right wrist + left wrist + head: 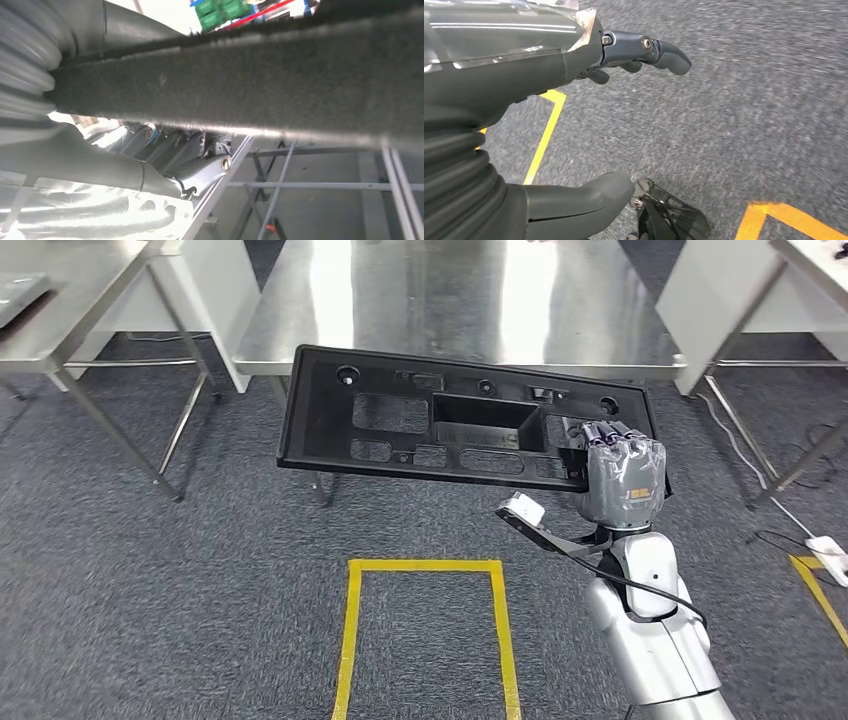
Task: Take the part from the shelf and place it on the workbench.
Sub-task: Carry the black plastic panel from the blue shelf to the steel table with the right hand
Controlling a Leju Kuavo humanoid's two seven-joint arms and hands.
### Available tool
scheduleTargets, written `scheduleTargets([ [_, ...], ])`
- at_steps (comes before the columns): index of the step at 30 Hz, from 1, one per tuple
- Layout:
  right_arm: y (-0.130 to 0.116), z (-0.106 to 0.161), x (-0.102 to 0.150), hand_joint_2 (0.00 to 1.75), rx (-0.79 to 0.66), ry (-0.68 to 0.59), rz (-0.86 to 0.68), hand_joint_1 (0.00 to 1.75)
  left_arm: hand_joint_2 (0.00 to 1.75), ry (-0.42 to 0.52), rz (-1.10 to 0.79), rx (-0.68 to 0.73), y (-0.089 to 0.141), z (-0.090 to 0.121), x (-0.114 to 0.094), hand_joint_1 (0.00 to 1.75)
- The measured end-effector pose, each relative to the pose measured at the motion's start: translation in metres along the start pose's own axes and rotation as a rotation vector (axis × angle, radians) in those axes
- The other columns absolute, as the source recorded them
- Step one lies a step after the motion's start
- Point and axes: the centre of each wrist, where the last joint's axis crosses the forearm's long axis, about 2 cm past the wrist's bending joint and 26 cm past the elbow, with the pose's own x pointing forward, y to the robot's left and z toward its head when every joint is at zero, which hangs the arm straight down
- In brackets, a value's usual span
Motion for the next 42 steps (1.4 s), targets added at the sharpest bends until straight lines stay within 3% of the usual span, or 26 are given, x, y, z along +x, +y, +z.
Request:
scheduleTargets([
  [42, -0.0023, -0.0021, 0.0041, 1.75, -0.034, -0.008, 0.029, 1.75, 1.75, 0.010, 0.022, -0.030, -0.0025, 0.0009, 0.0009, 0.00],
])
